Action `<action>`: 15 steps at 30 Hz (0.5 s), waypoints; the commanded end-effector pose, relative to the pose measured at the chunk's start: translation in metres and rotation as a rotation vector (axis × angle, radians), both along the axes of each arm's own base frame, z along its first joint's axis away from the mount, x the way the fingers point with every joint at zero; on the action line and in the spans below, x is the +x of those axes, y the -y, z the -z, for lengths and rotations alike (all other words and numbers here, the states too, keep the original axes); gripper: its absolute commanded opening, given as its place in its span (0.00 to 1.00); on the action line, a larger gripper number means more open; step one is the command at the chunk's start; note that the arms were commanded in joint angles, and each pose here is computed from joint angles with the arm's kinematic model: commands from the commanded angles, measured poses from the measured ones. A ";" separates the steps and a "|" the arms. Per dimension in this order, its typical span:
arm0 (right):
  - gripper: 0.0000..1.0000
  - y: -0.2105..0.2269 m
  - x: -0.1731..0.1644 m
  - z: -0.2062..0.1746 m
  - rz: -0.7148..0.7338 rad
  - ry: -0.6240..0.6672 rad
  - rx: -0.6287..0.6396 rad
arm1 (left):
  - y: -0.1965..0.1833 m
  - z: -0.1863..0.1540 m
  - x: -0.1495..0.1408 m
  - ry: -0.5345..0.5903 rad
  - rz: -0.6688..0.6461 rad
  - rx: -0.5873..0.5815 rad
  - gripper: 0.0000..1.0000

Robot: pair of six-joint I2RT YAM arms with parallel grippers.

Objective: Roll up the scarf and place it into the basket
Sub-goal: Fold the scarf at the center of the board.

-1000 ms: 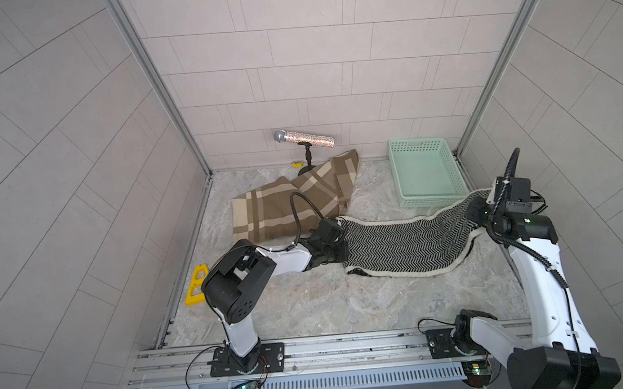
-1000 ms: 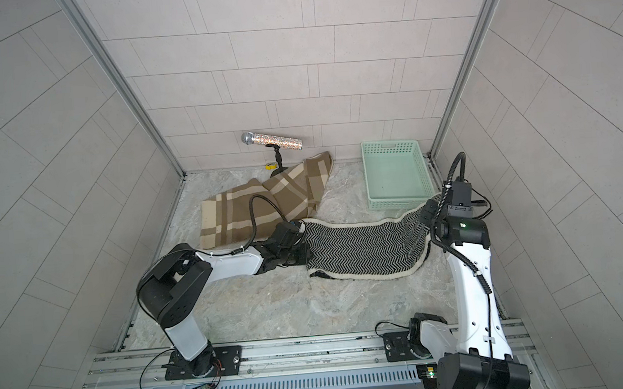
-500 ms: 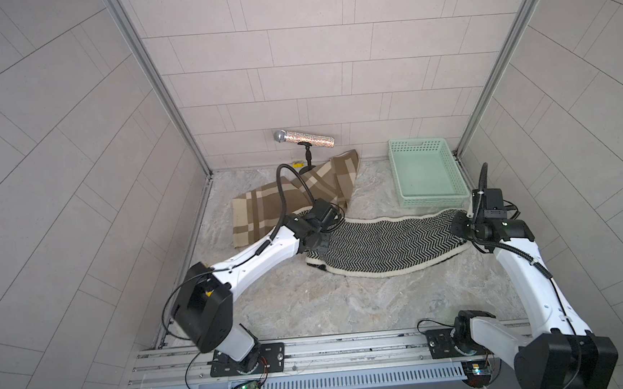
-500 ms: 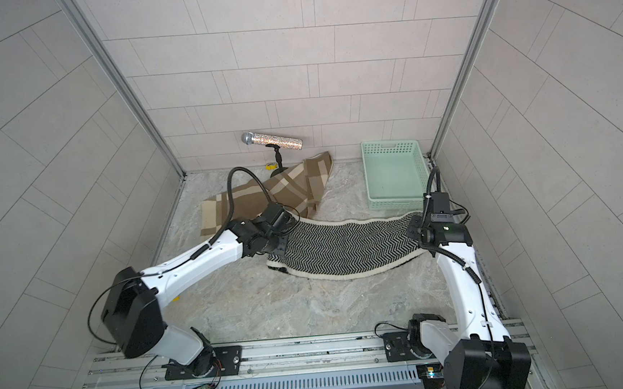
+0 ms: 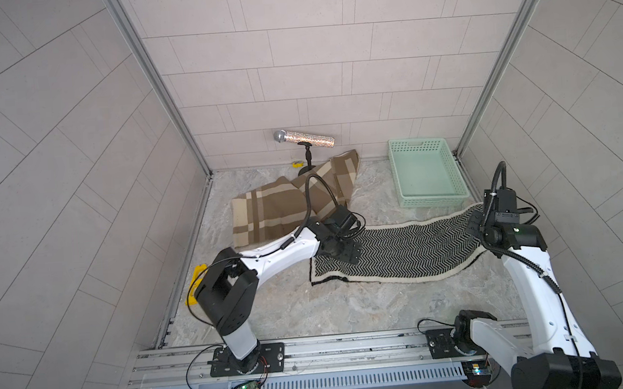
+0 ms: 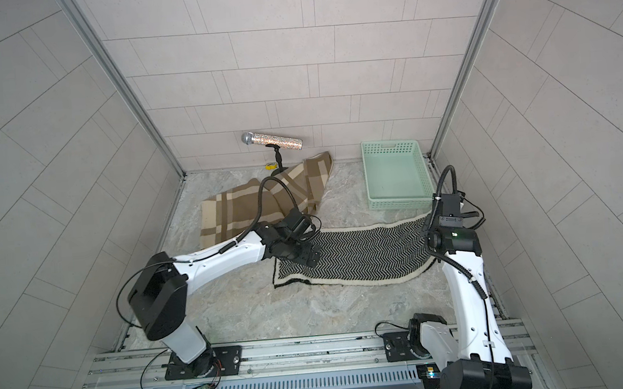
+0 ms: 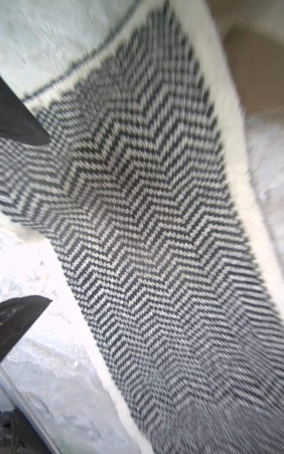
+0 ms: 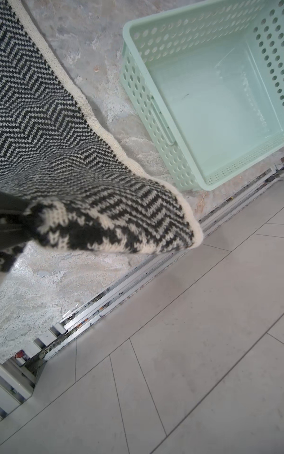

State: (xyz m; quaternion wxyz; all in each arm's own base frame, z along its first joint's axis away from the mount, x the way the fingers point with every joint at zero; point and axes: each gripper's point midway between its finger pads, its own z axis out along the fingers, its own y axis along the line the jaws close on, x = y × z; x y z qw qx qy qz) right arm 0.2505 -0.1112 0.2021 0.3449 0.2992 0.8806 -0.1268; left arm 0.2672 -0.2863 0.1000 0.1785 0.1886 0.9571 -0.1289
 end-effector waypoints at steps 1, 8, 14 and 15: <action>0.00 0.004 -0.006 0.007 0.016 -0.030 -0.022 | -0.047 0.005 0.000 0.067 -0.134 0.093 1.00; 0.00 -0.003 0.000 0.005 -0.020 -0.010 0.009 | -0.103 0.038 0.011 0.077 -0.280 0.200 0.83; 0.00 -0.035 0.011 -0.004 -0.176 -0.031 0.012 | -0.085 0.080 -0.003 -0.079 -0.214 0.179 0.81; 0.00 -0.042 0.011 -0.008 -0.205 -0.043 -0.016 | -0.089 0.086 -0.006 -0.101 -0.215 0.212 0.81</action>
